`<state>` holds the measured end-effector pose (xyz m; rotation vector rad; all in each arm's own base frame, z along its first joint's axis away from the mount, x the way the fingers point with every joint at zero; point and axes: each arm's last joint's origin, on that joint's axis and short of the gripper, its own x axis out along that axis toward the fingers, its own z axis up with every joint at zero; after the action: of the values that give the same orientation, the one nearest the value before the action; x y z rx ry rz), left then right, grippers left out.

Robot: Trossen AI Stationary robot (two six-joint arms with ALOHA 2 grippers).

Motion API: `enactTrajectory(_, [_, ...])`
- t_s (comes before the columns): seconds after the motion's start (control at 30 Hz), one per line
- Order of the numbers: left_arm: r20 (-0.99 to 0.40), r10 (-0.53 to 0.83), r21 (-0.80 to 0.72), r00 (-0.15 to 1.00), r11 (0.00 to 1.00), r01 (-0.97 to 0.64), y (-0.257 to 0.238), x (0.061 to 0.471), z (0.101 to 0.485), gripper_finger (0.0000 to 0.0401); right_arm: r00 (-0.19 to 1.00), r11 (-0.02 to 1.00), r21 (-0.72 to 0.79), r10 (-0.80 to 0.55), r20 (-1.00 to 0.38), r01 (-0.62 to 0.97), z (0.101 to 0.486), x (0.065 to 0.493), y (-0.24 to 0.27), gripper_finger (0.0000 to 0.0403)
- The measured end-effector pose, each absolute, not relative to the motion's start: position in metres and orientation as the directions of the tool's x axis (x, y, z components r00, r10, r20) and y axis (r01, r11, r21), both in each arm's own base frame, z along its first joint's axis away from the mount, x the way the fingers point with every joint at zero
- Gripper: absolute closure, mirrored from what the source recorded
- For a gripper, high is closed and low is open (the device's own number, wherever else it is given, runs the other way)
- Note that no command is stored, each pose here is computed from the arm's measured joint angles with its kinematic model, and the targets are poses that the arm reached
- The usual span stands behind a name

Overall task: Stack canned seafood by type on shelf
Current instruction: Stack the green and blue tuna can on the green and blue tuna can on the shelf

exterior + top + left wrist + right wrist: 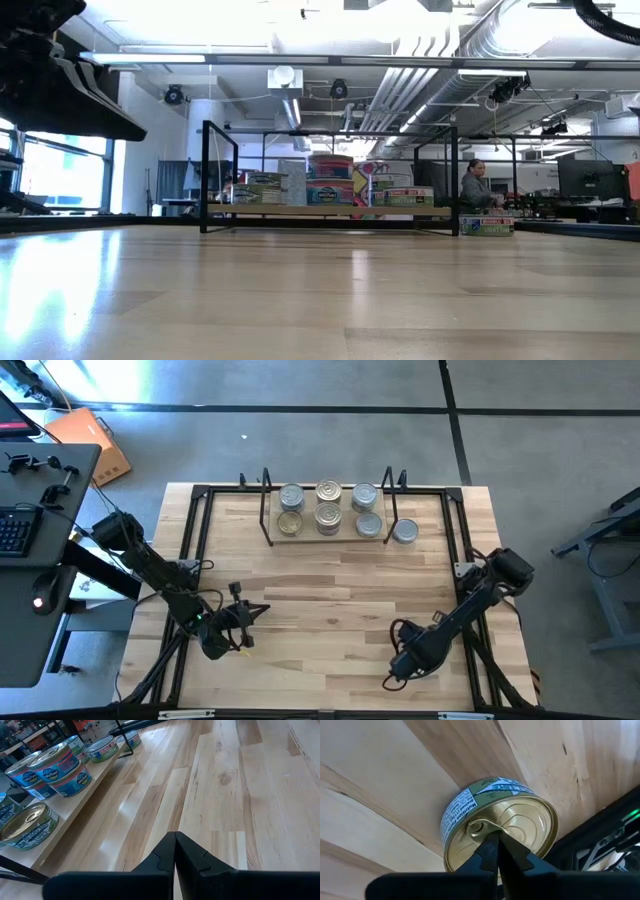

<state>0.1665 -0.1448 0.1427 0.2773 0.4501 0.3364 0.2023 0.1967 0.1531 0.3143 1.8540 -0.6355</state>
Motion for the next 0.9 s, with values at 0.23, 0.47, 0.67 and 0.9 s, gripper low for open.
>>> enactTrajectory(0.23, [-0.376, 0.374, 0.331, 0.848, 0.909, -0.255, -0.145, 0.167, 0.143, 0.0401, -0.213, 0.824, -0.185, -0.080, -0.974, 0.535, 0.160, 0.226, 0.195, 0.0402])
enactTrajectory(0.47, [-0.371, 0.370, 0.318, 0.852, 0.912, -0.258, -0.146, 0.167, 0.144, 0.0401, 0.197, 0.856, 0.073, -0.035, -0.980, 0.512, 0.166, 0.286, 0.179, 0.0403])
enactTrajectory(0.67, [-0.368, 0.367, 0.310, 0.854, 0.915, -0.259, -0.146, 0.168, 0.144, 0.0401, 0.485, 0.892, 0.162, -0.071, -0.872, 0.421, 0.153, 0.347, 0.142, 0.0403])
enactTrajectory(0.9, [-0.339, 0.367, 0.271, 0.866, 0.920, -0.284, -0.149, 0.172, 0.155, 0.0401, 0.757, 0.939, 0.223, -0.057, -0.651, 0.262, 0.147, 0.410, 0.108, 0.0403])
